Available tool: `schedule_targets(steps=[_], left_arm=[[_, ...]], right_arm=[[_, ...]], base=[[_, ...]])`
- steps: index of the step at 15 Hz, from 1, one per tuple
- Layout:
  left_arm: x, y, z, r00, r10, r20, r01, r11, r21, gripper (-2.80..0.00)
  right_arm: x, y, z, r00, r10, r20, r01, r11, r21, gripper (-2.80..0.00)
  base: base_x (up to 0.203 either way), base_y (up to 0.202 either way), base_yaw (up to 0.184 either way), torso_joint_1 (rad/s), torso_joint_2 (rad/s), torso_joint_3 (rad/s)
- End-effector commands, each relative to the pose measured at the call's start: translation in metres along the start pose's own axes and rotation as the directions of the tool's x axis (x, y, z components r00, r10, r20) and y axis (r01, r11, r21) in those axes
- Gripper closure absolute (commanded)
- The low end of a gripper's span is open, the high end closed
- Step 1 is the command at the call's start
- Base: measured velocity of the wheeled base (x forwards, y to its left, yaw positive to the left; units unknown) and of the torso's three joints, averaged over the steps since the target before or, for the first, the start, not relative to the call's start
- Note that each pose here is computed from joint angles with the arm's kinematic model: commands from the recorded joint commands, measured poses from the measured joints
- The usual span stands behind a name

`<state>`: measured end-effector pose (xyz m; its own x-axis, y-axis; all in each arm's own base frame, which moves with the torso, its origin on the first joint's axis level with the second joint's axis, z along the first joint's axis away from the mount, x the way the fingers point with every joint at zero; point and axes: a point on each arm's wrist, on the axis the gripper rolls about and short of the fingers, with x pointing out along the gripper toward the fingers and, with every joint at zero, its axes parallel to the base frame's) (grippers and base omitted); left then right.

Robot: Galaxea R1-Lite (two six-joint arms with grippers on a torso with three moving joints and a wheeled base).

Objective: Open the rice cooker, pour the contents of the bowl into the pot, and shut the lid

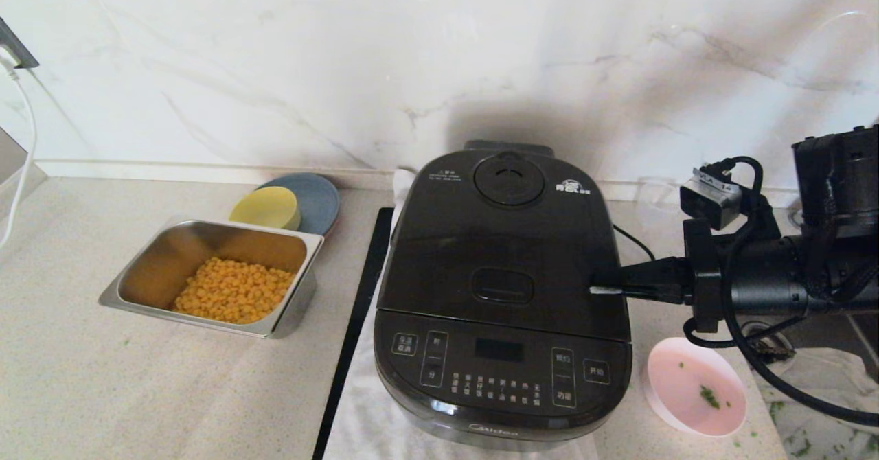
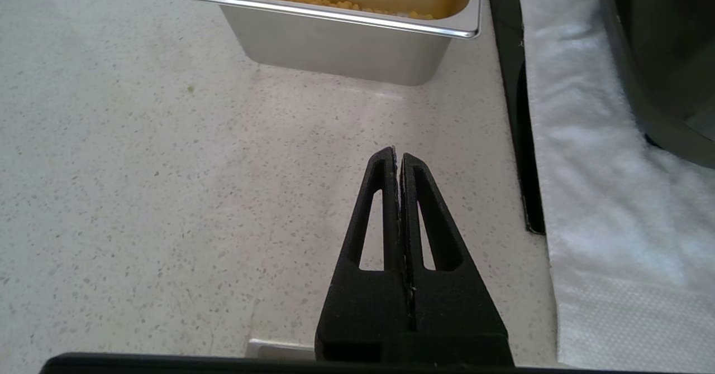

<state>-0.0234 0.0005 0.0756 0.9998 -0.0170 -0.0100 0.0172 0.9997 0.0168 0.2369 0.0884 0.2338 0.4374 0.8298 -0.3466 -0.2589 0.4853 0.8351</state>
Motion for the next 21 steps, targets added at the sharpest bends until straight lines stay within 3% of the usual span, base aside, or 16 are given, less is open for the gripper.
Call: schedule_targets(steps=[1,5,8,16,21], left_arm=[[0.000,0.000,0.000,1.000,0.000,0.002,0.000,1.000,0.000,0.00],[0.000,0.000,0.000,1.000,0.000,0.001,0.000,1.000,0.000,0.00],[0.000,0.000,0.000,1.000,0.000,0.002,0.000,1.000,0.000,0.00],[0.000,0.000,0.000,1.000,-0.001,0.002,0.001,1.000,0.000,0.00],[0.000,0.000,0.000,1.000,0.000,0.002,0.000,1.000,0.000,0.00]], right_arm=[[-0.022,0.024,-0.005,0.997,0.062,0.042,-0.059,0.996,-0.064,0.00],[-0.044,0.052,-0.024,0.998,0.048,-0.034,-0.050,0.997,-0.051,0.00],[-0.051,0.061,-0.037,0.991,-0.049,-0.127,0.044,0.998,-0.046,0.00],[-0.027,0.047,-0.080,0.939,-0.187,-0.290,0.164,0.981,-0.100,0.00],[-0.013,0.041,-0.081,0.920,-0.225,-0.321,0.204,0.974,-0.097,0.00]], base=[[0.000,0.000,0.000,0.000,0.00,0.000],[0.000,0.000,0.000,0.000,0.00,0.000],[0.000,0.000,0.000,0.000,0.00,0.000],[0.000,0.000,0.000,0.000,0.00,0.000],[0.000,0.000,0.000,0.000,0.00,0.000]])
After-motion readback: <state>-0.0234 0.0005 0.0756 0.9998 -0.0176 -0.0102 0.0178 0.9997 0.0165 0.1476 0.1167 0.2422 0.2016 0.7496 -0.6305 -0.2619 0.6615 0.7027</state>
